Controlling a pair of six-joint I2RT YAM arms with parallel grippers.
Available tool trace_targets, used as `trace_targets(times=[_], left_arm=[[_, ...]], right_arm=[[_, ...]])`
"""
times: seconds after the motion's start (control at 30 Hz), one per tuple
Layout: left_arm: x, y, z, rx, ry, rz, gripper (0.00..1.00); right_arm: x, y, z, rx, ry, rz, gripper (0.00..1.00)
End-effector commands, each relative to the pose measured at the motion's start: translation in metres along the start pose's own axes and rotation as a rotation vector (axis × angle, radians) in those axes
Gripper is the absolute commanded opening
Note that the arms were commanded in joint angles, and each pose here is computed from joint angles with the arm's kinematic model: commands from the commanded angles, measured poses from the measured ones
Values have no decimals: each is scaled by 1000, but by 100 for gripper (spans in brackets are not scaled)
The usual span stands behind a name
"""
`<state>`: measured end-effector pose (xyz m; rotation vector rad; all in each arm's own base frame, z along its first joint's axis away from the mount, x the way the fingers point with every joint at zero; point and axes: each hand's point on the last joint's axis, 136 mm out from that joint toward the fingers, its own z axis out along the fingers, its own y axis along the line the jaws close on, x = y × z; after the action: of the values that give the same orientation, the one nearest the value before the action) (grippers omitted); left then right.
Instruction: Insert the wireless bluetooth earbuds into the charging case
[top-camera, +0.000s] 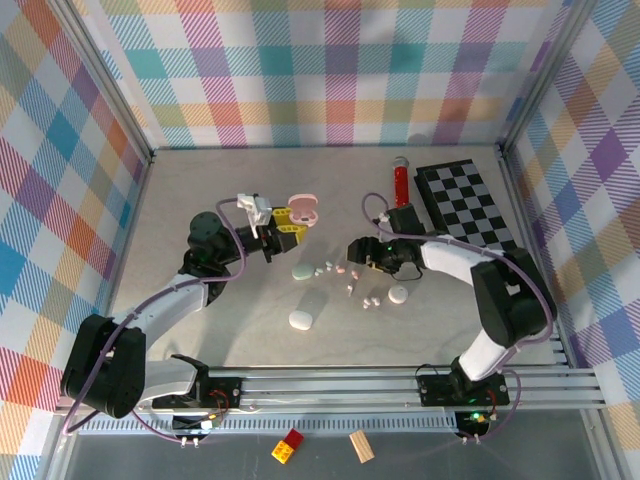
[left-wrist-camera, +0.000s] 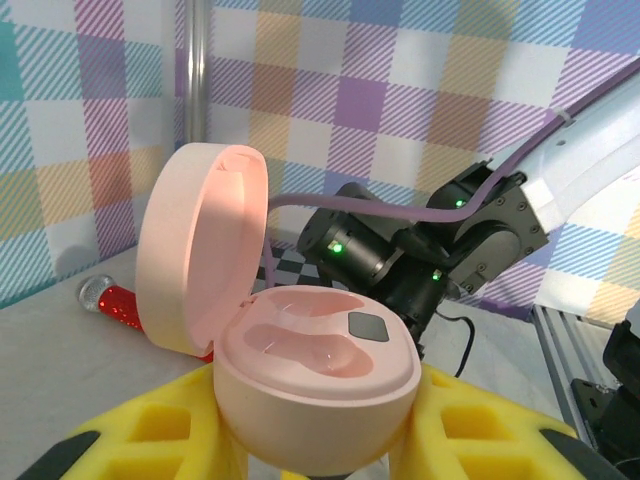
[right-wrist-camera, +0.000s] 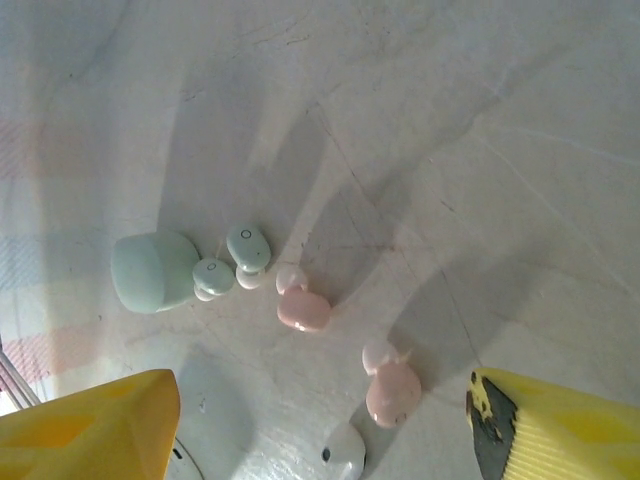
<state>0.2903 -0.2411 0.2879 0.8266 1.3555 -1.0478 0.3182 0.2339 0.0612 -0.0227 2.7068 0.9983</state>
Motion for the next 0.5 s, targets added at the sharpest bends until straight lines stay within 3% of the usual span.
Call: trace_targets(times=[0.0, 0.47], left_arm=[[-19, -5, -6, 11, -68, 49, 33], [-24, -1, -9, 0, -94, 53, 32]], right_arm=[[-5, 10, 6, -37, 35, -72, 74], [20, 8, 30, -90, 175, -73, 69]])
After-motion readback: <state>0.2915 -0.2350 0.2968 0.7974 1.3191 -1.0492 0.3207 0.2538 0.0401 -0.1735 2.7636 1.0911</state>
